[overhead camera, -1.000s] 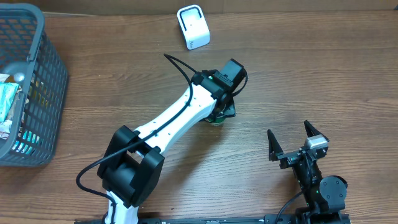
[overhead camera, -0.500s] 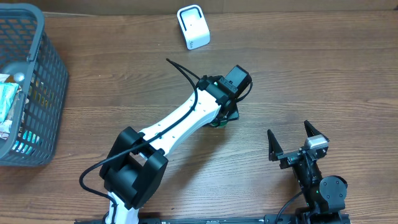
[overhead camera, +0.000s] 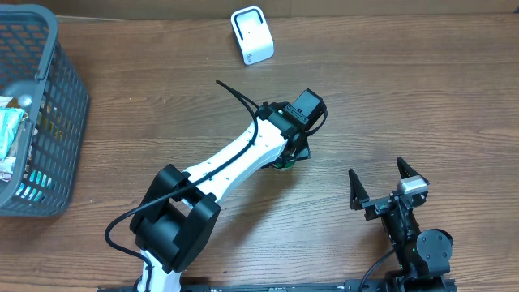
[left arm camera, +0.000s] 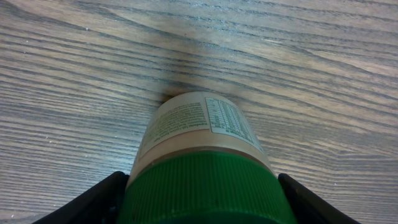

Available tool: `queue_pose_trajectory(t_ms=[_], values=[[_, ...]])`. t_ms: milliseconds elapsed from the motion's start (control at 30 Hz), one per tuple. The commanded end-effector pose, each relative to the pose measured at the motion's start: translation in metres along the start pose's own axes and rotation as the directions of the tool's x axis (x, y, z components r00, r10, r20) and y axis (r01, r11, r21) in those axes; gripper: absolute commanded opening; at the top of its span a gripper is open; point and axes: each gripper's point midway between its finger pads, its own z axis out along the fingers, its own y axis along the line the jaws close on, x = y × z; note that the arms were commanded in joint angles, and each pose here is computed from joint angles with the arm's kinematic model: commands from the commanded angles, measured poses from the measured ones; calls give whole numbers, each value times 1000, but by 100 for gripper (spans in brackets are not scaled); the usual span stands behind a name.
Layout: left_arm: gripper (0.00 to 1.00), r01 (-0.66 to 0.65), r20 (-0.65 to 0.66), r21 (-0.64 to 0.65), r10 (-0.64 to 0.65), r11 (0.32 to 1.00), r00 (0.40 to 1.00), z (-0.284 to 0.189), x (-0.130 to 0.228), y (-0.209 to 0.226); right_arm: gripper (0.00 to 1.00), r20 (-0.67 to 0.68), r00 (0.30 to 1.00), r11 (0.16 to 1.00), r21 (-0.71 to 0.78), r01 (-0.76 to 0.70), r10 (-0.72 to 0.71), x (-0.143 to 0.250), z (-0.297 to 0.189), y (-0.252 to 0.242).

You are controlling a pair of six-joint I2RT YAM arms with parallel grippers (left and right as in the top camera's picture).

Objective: Scan the item barcode
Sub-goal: 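Hold the jar under the white scanner, rotating it with the left gripper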

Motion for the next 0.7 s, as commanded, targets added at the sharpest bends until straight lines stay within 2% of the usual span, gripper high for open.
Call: queue_pose_trajectory(t_ms=[0, 167, 233, 367, 467, 567, 633, 667], values=[[71, 8, 15, 2, -8, 1000, 1000, -2, -1, -2, 100, 1, 1000, 1000, -7, -1, 1, 3, 0, 1], [73, 5, 15, 1, -5, 1000, 1000, -2, 0, -2, 100, 1, 1000, 1000, -7, -1, 1, 3, 0, 1], [77, 5, 14, 1, -5, 1000, 1000, -2, 0, -2, 100, 1, 1000, 1000, -7, -1, 1, 3, 0, 1], [78, 5, 14, -1, -5, 1000, 1000, -2, 0, -2, 100, 1, 1000, 1000, -7, -1, 1, 3, 0, 1], [85, -4, 23, -8, 5, 1000, 1000, -2, -2, 0, 100, 1, 1000, 1000, -7, -1, 1, 2, 0, 1], [92, -82, 23, -9, 83, 997, 996, -2, -3, 0, 100, 1, 1000, 1000, -7, -1, 1, 2, 0, 1], [98, -233, 32, -12, 233, 972, 972, -3, -5, -1, 100, 1, 1000, 1000, -7, -1, 1, 2, 0, 1], [100, -340, 39, -13, 340, 940, 940, -3, -9, -1, 100, 1, 1000, 1000, -7, -1, 1, 2, 0, 1]])
